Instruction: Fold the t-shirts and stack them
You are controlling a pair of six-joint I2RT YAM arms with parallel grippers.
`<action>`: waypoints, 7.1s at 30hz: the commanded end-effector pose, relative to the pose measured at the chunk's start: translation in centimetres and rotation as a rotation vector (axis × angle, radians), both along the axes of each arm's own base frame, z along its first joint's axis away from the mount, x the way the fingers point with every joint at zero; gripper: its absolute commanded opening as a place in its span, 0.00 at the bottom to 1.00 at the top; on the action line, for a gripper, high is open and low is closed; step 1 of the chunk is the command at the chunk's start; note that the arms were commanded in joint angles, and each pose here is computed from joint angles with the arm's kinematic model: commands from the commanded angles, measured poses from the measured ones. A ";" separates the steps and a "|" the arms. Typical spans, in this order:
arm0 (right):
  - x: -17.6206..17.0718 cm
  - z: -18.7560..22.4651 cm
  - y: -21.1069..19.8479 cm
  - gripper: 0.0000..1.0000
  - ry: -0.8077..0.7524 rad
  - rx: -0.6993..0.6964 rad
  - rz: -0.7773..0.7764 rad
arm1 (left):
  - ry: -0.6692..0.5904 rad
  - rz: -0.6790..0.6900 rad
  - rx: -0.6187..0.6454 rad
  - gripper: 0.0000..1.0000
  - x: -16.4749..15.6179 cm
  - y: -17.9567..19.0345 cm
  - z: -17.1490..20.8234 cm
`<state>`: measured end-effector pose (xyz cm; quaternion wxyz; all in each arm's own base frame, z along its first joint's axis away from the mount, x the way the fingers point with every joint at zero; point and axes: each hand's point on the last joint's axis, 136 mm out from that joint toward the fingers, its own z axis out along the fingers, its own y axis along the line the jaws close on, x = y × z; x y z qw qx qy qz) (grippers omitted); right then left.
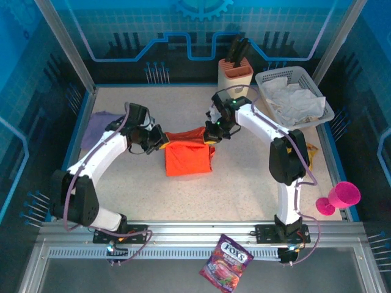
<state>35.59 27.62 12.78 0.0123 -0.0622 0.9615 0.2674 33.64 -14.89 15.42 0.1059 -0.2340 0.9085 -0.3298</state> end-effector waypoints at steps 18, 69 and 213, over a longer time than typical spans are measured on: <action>6.9 -1.0 1.0 0.04 0.042 0.038 -0.008 | 0.001 0.060 -0.017 0.00 6.1 3.1 -4.0; 1.5 -4.4 9.3 1.00 -0.063 0.456 -0.036 | -0.141 -0.043 -0.274 0.49 18.7 -3.2 -9.0; 9.0 -11.6 2.6 0.48 -0.106 0.041 -0.089 | -0.009 0.040 -0.185 0.47 5.5 4.5 -9.3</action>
